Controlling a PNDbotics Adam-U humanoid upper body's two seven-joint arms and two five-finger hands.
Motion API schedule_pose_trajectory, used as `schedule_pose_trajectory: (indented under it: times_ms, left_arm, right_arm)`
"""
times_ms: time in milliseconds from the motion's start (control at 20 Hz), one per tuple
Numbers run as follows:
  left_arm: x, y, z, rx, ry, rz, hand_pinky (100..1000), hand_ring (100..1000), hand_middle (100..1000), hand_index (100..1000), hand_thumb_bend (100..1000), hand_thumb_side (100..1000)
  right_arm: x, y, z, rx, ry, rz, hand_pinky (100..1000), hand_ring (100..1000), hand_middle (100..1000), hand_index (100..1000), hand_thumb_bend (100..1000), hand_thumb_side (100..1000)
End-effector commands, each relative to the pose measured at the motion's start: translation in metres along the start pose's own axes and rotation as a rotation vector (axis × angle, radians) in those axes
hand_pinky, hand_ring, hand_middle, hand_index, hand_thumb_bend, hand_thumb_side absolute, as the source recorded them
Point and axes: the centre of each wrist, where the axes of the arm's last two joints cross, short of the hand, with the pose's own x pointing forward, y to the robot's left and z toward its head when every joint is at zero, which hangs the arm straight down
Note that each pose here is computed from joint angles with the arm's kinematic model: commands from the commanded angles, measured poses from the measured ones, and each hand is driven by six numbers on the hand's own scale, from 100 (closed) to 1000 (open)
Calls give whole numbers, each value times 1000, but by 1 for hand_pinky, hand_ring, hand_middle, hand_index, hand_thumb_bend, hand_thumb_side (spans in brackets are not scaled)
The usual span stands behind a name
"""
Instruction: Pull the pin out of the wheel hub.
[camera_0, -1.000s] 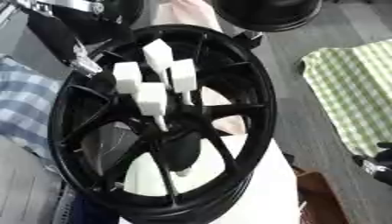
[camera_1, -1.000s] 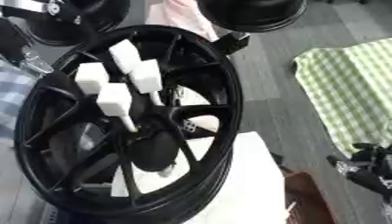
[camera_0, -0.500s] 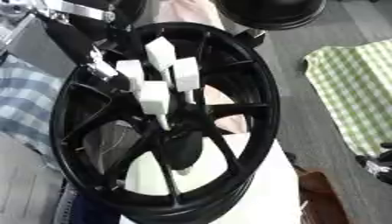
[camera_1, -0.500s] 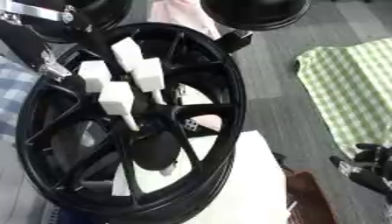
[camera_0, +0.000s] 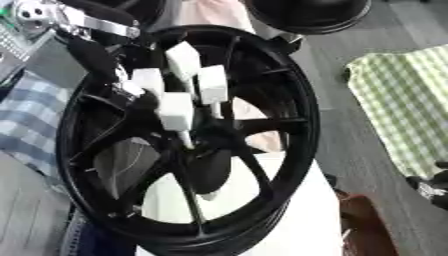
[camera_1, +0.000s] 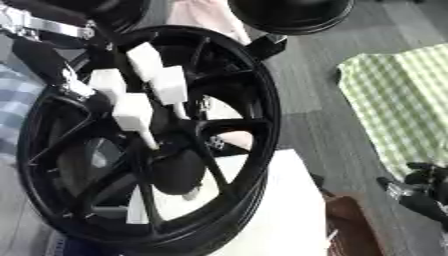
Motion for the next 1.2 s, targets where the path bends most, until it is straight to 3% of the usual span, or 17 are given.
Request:
schedule_pose_trajectory:
  times_ms: [50,400,550,700,900,1200]
  left_arm:
    - [-2,6,8,21,28,-3,732,686,605,759,511,575]
    - [-2,5,8,17,31,-14,701,662,586,742,430,485]
    - [-3,4,7,14,26,-18,683,638,564,722,364,380]
    - [-3,4,7,16,21,-15,655,595,514,680,325,278]
    - [-4,9,11,38,28,12,608,531,411,580,201,249]
    - [-3,19,31,203,26,129,578,481,313,477,142,161]
  right_arm:
    - [10,-11,-6,-12,-35,24,483,611,498,673,663,137]
    - [10,-11,-6,-13,-36,23,483,611,498,674,664,136]
    - [10,-11,-6,-14,-36,22,483,611,498,674,664,136]
    - [10,-11,-6,-18,-35,20,482,612,498,674,664,136]
    - [10,-11,-6,-22,-34,17,482,612,498,674,665,136]
    - [9,-12,-5,-25,-30,19,483,612,498,674,666,134]
